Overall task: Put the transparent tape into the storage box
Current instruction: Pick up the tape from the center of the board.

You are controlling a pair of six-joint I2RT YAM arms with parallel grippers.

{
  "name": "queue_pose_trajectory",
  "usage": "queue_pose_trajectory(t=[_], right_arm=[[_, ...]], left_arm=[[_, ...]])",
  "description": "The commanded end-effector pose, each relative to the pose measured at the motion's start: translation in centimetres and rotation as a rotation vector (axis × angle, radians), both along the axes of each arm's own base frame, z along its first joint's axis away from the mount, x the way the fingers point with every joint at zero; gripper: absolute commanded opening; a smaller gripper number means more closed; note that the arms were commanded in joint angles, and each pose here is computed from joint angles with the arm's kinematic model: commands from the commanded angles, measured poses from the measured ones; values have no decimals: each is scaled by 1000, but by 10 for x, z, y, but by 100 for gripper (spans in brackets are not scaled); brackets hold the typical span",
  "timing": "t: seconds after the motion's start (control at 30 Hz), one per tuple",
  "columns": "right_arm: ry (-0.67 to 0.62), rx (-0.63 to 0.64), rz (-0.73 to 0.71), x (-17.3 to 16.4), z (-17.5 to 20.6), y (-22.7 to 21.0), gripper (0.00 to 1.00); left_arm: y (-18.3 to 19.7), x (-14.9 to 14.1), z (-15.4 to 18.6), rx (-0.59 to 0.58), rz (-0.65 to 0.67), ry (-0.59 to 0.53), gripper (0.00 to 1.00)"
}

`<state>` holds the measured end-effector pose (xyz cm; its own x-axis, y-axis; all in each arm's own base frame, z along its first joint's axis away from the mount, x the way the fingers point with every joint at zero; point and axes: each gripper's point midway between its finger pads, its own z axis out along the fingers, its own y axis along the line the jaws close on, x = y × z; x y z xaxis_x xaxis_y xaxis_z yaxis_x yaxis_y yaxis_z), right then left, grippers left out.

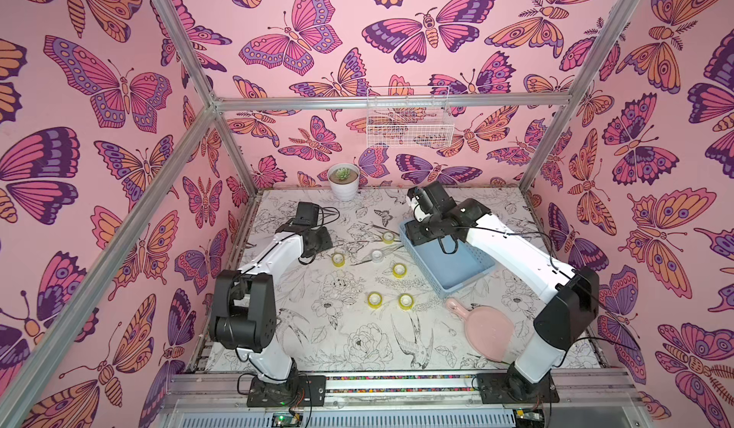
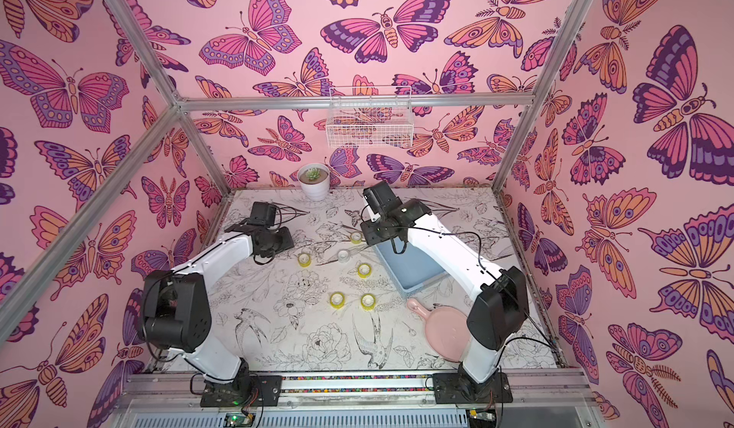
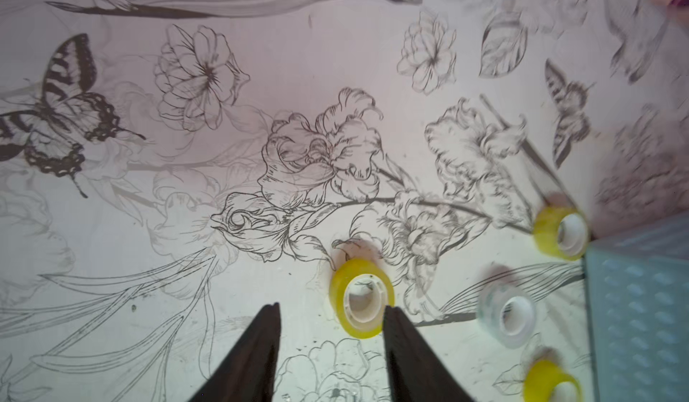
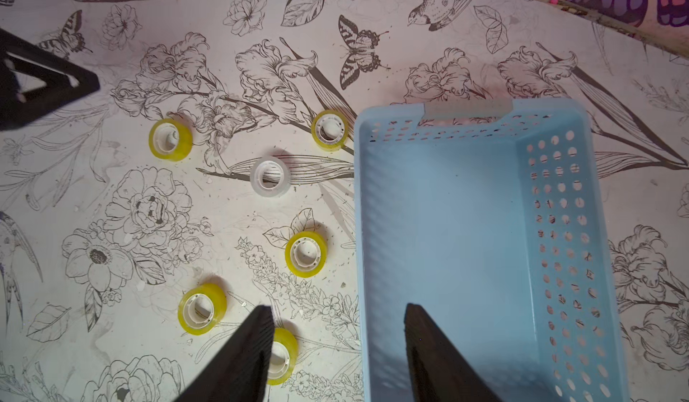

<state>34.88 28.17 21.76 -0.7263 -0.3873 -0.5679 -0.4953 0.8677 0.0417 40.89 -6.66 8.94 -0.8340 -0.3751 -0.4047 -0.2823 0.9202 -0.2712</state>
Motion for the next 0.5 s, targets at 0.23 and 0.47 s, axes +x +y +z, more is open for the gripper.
queue_pose_trajectory(t=[0.23,0.47], right_arm=[[12,30,-5,1,-2,2,62],[18,35,-14,2,-5,-2,62]], left_arm=[[-6,-19,-41,-15,-16,148,39],[-21,-15,-51,-8,-53,160,39]])
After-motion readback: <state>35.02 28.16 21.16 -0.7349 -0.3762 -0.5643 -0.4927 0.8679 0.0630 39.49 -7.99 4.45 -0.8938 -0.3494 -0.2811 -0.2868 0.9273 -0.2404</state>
